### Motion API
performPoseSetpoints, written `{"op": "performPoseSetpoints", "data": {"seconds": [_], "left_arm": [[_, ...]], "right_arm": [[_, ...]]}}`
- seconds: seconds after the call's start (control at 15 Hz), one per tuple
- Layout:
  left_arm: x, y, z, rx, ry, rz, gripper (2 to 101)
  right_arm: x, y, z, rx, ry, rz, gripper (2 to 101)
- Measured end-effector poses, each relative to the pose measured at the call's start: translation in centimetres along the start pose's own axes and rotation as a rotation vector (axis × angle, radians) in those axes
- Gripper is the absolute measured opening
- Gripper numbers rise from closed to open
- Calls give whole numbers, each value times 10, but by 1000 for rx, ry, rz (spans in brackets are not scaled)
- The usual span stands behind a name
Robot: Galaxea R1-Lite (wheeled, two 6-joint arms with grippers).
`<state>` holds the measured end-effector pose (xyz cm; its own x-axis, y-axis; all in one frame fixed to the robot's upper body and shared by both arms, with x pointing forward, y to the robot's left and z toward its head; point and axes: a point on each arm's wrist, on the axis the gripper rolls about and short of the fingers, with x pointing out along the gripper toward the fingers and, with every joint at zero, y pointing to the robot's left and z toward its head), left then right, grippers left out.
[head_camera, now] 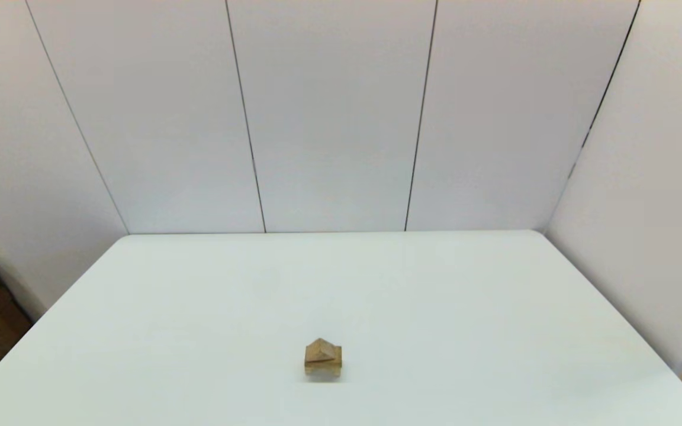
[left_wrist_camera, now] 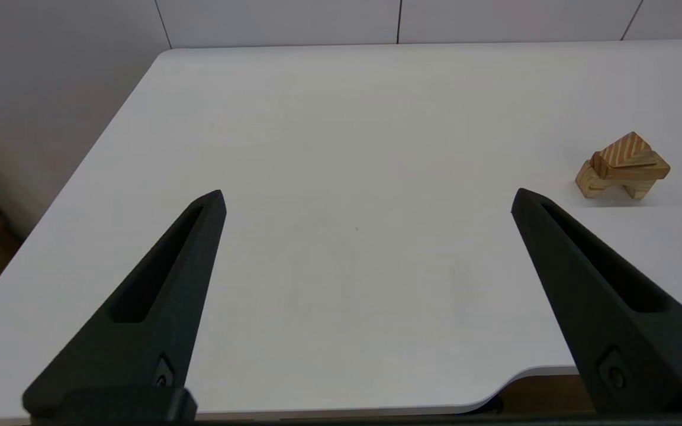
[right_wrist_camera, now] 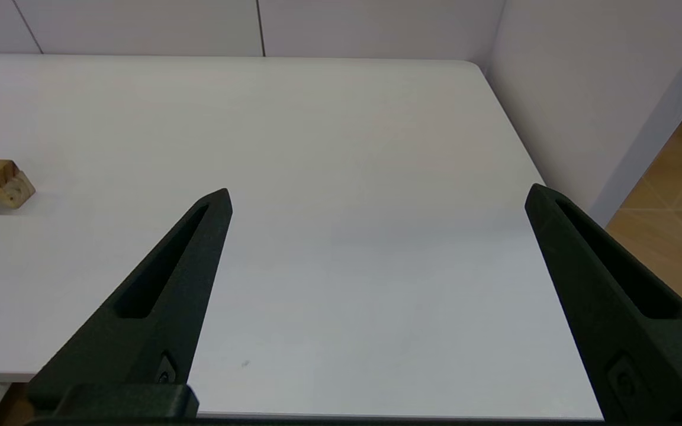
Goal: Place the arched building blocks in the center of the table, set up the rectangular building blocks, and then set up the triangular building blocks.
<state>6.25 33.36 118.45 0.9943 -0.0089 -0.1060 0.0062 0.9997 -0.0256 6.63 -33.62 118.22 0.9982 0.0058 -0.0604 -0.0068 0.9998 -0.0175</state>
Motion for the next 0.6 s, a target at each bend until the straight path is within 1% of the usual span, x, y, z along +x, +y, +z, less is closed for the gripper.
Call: {"op": "performPoseSetpoints", "data": {"seconds": [0.6], "left_arm": [[0, 0, 0, -1, 0, 0, 978]], "right_arm": [[0, 0, 0, 1, 1, 0, 980]]}}
